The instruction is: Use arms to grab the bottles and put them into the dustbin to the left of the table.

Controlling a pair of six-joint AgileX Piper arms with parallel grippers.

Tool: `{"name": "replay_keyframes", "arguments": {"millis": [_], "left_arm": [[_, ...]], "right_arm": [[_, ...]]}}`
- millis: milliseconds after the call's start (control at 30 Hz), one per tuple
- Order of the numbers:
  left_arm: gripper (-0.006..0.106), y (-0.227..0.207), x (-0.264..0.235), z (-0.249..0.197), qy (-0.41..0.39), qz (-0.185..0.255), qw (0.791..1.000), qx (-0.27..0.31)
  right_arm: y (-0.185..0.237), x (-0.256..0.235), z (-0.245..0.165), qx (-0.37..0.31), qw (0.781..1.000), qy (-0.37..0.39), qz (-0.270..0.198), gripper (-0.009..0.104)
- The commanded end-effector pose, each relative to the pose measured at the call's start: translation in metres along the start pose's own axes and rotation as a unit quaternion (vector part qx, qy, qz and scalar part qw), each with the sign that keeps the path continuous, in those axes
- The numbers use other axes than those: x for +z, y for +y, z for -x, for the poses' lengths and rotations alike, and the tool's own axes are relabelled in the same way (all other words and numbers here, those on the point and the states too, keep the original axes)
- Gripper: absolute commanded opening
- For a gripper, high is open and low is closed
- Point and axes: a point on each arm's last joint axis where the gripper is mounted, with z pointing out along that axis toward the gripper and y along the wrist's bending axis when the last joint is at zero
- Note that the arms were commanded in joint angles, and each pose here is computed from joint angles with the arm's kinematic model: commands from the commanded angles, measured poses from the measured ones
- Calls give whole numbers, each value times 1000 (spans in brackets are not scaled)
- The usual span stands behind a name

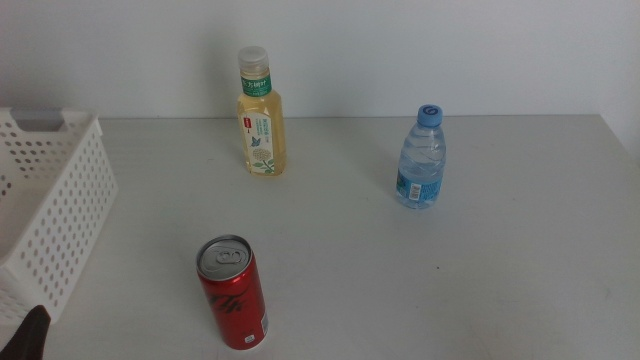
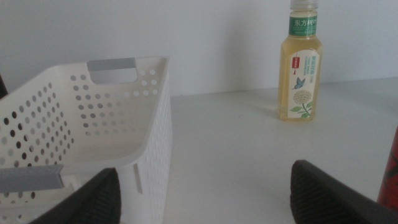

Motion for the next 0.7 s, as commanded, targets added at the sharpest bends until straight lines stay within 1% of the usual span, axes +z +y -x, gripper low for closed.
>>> {"name": "replay_keyframes", "arguments": {"millis": [0,67,167,400,533,667], "left_arm": [[93,-1,-2,8,-49,-7,999,-22],[93,-2,0,8,-43,-17,999,-26],[93,-5,3,9,-42,-43,998,-26],[93,-21,17,16,-48,-139,989,-24],[93,-34,24,17,-39,-200,979,-24],[93,-49,31,15,-26,-250,967,-33]], "right_arm": [[0,-3,11,-10,999,-54,-3,71],[0,-3,11,-10,999,-54,-3,71],[0,-3,11,-10,999,-54,-3,71],[0,-3,11,-10,999,-54,-3,71],[0,-3,11,-10,999,-54,-3,71],[0,-3,11,-10,999,-54,-3,71]]}}
